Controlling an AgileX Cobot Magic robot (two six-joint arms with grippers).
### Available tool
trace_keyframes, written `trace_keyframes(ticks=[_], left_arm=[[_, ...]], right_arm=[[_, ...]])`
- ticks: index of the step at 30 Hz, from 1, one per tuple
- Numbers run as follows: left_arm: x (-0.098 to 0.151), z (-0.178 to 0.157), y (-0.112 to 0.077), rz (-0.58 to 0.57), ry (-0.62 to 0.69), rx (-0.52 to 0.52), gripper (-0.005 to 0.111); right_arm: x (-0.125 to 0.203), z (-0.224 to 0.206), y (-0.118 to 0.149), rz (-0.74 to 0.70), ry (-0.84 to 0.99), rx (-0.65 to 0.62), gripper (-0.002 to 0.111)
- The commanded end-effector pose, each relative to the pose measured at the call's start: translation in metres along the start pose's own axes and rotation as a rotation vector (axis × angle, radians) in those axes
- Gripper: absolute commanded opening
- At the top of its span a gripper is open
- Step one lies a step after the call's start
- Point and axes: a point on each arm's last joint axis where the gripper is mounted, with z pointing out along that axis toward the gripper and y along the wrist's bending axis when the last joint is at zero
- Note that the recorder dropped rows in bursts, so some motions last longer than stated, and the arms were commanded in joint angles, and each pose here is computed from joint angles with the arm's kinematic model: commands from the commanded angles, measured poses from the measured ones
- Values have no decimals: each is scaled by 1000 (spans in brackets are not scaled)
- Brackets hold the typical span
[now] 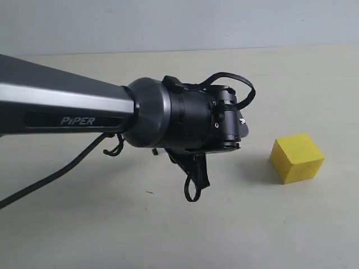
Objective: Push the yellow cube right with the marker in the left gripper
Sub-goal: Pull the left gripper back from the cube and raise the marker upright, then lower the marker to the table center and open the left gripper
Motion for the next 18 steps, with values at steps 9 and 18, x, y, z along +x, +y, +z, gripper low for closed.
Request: trace_keyframes(ticks=[9,18], left_arm=[[34,-5,47,-836,328,258,0],[25,-2,43,-1036,341,522,0]], right_arm=[[0,0,0,3,-14,-5,0],[0,0,0,3,-14,-5,0]])
